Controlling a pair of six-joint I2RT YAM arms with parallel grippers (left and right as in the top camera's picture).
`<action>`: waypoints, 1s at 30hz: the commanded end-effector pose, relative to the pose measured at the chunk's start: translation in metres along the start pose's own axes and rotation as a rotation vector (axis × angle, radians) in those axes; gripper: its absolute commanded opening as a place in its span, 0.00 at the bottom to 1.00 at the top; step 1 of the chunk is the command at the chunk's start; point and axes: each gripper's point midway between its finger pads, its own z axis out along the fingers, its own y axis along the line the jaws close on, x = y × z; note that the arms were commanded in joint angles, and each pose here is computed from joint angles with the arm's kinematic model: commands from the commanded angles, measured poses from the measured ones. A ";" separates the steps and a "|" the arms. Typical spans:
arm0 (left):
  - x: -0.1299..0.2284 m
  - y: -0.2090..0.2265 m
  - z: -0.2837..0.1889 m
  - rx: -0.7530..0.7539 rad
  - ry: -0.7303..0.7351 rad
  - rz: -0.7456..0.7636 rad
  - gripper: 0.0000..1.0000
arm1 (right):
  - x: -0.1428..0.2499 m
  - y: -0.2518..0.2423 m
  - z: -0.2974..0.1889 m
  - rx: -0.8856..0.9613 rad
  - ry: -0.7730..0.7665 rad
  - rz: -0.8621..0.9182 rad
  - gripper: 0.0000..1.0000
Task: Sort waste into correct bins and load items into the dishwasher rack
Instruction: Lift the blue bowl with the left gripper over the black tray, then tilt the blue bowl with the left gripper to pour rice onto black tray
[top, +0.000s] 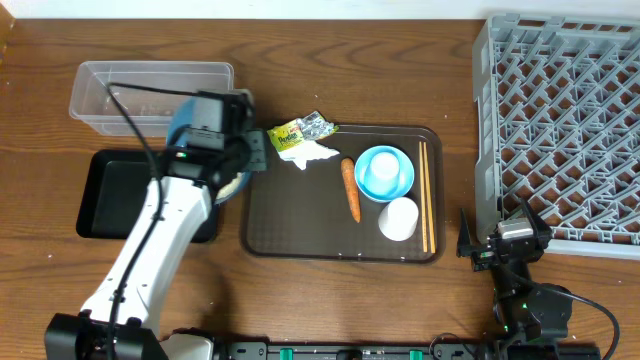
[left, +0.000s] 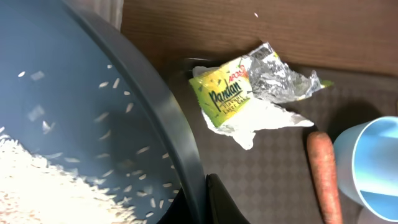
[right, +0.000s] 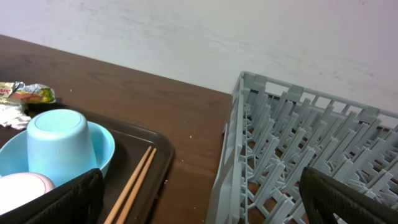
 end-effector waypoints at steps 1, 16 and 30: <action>-0.010 -0.004 -0.015 0.113 -0.027 -0.041 0.06 | 0.000 0.001 0.000 -0.002 -0.001 -0.011 0.99; -0.031 0.011 -0.066 0.305 -0.116 -0.213 0.06 | 0.000 0.001 0.000 -0.002 -0.001 -0.011 0.99; -0.038 0.052 -0.096 0.467 -0.168 -0.378 0.06 | 0.000 0.001 0.000 -0.002 -0.001 -0.011 0.99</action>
